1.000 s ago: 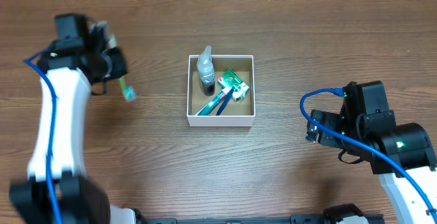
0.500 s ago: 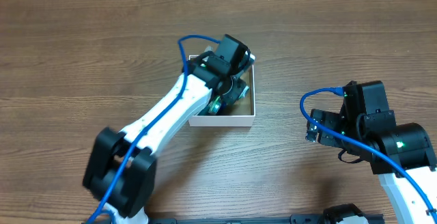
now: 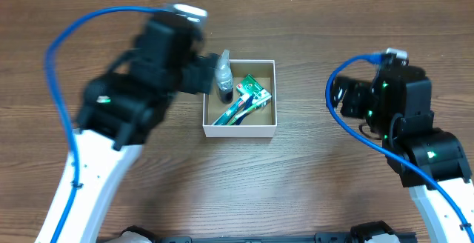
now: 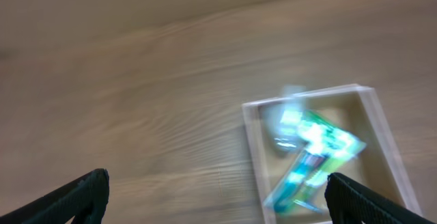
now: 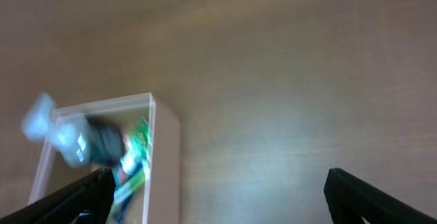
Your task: Pack container
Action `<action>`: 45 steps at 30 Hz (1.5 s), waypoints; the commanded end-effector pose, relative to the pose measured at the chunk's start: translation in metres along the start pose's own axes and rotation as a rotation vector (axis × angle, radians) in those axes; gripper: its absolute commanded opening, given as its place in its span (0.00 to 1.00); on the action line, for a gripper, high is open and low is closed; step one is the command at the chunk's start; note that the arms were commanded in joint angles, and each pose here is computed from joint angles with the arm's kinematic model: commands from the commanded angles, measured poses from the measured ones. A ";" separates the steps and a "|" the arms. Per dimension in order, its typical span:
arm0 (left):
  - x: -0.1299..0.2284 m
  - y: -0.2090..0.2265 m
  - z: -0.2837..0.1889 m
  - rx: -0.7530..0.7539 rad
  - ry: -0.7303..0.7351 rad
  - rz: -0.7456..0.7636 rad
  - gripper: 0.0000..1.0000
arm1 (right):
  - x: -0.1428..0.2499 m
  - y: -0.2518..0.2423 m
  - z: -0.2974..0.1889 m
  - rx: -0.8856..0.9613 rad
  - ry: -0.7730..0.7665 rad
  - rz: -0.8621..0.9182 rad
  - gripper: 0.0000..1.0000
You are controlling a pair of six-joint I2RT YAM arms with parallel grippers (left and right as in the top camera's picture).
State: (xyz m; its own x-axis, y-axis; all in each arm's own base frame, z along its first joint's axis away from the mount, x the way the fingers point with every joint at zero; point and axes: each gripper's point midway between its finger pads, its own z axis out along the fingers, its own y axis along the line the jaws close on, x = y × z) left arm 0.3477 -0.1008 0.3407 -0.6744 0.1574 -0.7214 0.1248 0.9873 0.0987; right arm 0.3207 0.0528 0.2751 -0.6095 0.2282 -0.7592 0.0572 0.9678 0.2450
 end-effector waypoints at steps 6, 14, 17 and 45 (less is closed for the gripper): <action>0.029 0.143 0.046 -0.200 0.119 -0.414 1.00 | -0.004 0.002 0.097 0.035 0.044 -0.114 1.00; 0.030 0.131 0.021 -0.159 0.104 -0.377 1.00 | -0.002 -0.003 0.022 0.022 -0.004 -0.119 1.00; 0.039 0.101 -0.018 -0.104 0.011 -0.269 1.00 | 0.021 -0.013 -0.011 0.009 -0.067 -0.074 1.00; 0.290 0.057 0.005 -0.055 0.041 -0.242 1.00 | 0.160 -0.080 -0.056 0.083 -0.105 0.007 1.00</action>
State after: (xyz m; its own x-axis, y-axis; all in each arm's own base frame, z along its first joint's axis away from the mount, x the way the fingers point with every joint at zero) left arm 0.1628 0.0015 0.1344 -0.7119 -0.0819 -0.6975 -0.0831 0.9960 -0.0322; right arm 0.1777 0.0078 0.1662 -0.5681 0.2257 -0.7914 0.1279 0.9742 0.1860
